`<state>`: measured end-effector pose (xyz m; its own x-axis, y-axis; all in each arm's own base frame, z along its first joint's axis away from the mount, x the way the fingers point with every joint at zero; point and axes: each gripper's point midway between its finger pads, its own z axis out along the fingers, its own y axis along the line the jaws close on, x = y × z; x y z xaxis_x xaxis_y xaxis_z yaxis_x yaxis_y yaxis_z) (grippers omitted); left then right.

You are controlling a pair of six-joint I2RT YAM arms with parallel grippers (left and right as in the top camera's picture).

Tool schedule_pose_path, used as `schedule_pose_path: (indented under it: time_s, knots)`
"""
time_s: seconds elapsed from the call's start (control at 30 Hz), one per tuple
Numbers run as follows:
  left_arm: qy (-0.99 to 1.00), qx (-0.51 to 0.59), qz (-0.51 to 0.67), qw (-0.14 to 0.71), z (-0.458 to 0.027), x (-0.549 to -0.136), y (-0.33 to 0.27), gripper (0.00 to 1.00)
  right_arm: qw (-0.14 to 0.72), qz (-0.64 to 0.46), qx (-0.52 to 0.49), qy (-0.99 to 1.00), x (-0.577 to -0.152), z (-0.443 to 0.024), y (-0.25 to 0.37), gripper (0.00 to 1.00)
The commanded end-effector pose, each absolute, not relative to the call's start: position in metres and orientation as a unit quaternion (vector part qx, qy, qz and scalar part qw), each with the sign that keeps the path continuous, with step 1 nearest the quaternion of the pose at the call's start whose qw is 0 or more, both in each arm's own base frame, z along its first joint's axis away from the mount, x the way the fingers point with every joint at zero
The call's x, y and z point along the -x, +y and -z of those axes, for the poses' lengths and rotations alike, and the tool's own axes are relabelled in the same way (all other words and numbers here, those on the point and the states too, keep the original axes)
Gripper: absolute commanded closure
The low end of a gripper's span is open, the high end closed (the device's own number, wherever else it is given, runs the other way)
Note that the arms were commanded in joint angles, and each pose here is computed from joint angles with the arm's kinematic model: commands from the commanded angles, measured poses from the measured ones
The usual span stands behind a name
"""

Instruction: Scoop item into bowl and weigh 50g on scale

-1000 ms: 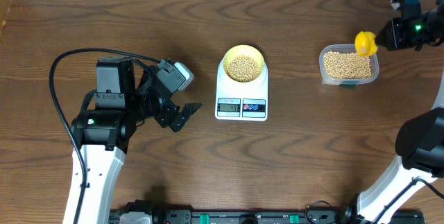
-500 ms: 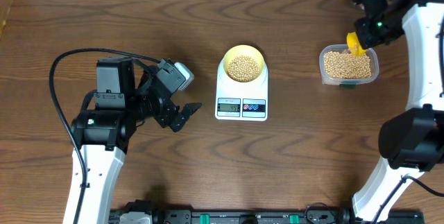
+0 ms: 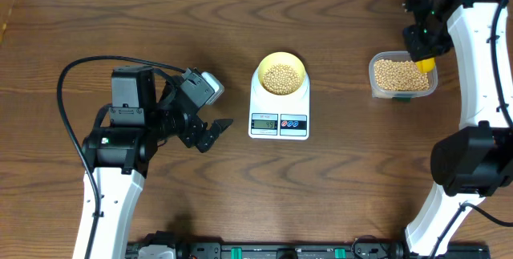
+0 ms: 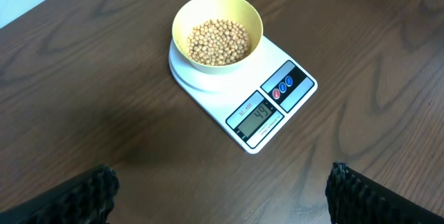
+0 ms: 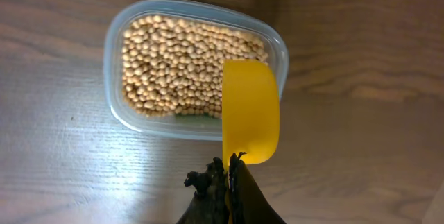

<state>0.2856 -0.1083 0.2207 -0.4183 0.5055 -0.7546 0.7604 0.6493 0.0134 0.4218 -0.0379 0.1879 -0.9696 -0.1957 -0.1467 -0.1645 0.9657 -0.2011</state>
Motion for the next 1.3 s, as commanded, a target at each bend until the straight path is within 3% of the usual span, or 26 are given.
schedule_pose_path:
  time_s: [0.0, 0.33, 0.5, 1.07, 1.27]
  knots:
    - [0.824, -0.385, 0.173, 0.378, -0.220, -0.285, -0.109, 0.03, 0.098, 0.070, 0.033, 0.992, -0.422, -0.191, -0.030, 0.99]
    - [0.824, -0.386, 0.173, 0.378, -0.220, -0.285, -0.109, 0.03, 0.161, -0.172, -0.060, 0.970, -0.453, -0.208, 0.021, 0.99]
    - [0.824, -0.386, 0.173, 0.378, -0.220, -0.285, -0.109, 0.02, 0.196, -0.244, -0.052, 0.949, -0.470, -0.225, 0.041, 0.99]
    - [0.824, -0.385, 0.173, 0.378, -0.220, -0.285, -0.109, 0.03, 0.252, -0.355, -0.004, 0.900, -0.489, -0.262, 0.073, 0.99]
    - [0.824, -0.385, 0.173, 0.378, -0.220, -0.285, -0.109, 0.02, 0.283, -0.301, 0.043, 0.910, -0.501, -0.258, 0.096, 0.99]
